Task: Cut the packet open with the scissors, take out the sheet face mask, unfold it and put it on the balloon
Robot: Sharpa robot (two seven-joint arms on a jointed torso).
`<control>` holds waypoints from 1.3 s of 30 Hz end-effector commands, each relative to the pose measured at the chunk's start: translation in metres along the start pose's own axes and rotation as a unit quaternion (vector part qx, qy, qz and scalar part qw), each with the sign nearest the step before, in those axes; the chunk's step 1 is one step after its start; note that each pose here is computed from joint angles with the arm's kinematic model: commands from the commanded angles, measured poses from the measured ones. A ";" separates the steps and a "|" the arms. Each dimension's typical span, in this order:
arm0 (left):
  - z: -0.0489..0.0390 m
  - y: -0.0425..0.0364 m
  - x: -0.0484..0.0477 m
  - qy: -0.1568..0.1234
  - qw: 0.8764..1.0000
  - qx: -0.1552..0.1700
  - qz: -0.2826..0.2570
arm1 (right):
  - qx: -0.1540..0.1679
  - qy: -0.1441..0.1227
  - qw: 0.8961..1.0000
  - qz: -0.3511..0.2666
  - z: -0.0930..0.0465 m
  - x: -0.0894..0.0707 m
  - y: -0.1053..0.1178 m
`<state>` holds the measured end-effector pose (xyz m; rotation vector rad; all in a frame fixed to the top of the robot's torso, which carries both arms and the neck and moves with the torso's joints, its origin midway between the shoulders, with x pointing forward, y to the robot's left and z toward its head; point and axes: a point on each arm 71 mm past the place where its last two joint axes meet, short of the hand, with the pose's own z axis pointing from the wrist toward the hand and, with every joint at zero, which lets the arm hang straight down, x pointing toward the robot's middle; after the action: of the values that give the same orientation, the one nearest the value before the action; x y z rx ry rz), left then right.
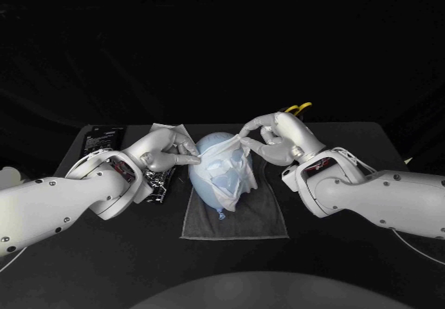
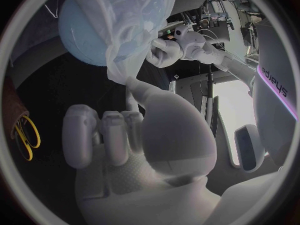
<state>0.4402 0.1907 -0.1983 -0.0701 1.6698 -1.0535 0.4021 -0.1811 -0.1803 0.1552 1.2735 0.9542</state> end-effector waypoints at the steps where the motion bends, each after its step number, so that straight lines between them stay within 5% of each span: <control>1: 0.0008 -0.0015 0.0014 -0.001 1.000 0.005 -0.001 | -0.006 -0.005 1.000 0.000 0.001 -0.001 0.001; 16: 0.0011 -0.0034 -0.0008 -0.018 1.000 0.014 -0.013 | -0.003 -0.003 1.000 -0.001 0.002 0.000 -0.001; 23: -0.0014 -0.0005 -0.0102 -0.035 0.998 -0.004 -0.056 | 0.005 -0.002 1.000 -0.002 0.004 0.000 -0.007; 39: -0.0002 -0.0002 -0.0199 -0.031 0.994 -0.023 -0.100 | 0.005 -0.013 1.000 -0.017 0.031 -0.009 -0.014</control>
<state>0.4474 0.2024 -0.1830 -0.2608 1.6336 -1.1184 0.4351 -0.1848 -0.1717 0.1585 1.2465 0.9045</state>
